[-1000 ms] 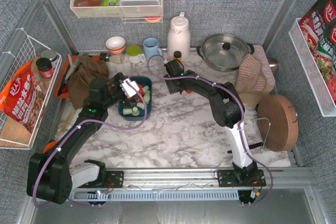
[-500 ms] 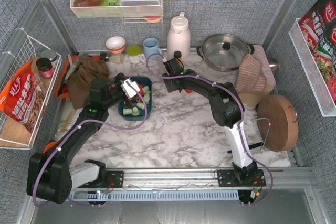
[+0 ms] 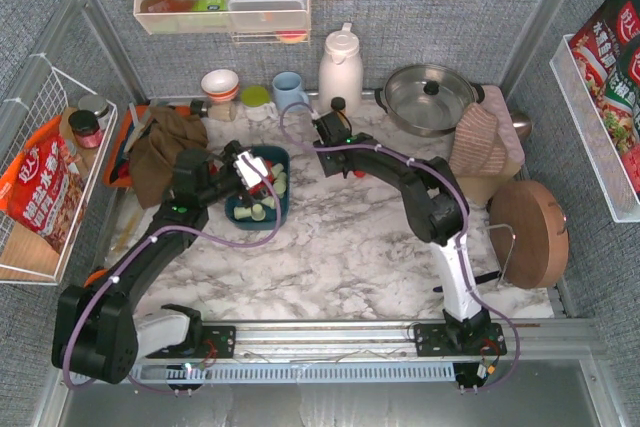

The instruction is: Mix the coffee capsules in the storage basket

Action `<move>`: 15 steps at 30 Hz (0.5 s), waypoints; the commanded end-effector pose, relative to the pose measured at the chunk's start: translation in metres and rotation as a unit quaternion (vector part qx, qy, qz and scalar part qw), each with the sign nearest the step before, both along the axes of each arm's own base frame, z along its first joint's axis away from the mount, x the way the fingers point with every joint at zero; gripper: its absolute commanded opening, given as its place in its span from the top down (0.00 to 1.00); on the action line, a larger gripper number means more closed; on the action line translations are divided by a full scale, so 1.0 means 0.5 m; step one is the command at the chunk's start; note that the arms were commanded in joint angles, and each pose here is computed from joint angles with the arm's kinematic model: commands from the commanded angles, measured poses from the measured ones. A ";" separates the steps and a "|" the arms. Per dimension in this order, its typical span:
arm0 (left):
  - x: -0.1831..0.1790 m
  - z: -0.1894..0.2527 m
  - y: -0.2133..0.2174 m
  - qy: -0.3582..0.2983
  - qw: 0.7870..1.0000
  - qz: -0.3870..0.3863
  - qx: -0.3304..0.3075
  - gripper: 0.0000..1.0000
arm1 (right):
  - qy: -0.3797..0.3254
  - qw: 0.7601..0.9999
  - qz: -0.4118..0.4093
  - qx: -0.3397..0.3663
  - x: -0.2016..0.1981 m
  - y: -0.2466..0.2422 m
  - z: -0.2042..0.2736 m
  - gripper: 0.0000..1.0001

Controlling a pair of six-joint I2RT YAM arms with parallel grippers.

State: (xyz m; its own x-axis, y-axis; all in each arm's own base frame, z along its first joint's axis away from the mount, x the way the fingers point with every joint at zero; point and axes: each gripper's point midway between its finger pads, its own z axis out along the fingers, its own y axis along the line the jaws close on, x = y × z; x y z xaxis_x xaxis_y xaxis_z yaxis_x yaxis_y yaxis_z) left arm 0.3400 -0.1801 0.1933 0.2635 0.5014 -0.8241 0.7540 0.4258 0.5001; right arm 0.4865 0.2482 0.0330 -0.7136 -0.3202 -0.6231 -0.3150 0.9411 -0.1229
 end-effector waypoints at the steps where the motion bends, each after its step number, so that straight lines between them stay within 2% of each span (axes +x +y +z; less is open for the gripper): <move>1: -0.001 0.018 -0.022 -0.010 0.999 -0.022 -0.023 0.01 | -0.020 0.999 0.000 0.039 -0.010 0.014 0.057 0.64; 4: -0.007 0.019 -0.040 -0.005 0.998 -0.037 -0.042 0.01 | -0.032 0.996 0.013 0.087 -0.040 0.027 0.114 0.64; 9: -0.034 0.008 -0.093 -0.006 0.993 -0.087 -0.077 0.01 | -0.054 0.976 0.061 0.203 -0.142 0.048 0.201 0.64; 15: -0.084 -0.016 -0.162 -0.043 0.988 -0.126 -0.081 0.01 | -0.084 0.916 0.127 0.370 -0.235 0.106 0.325 0.64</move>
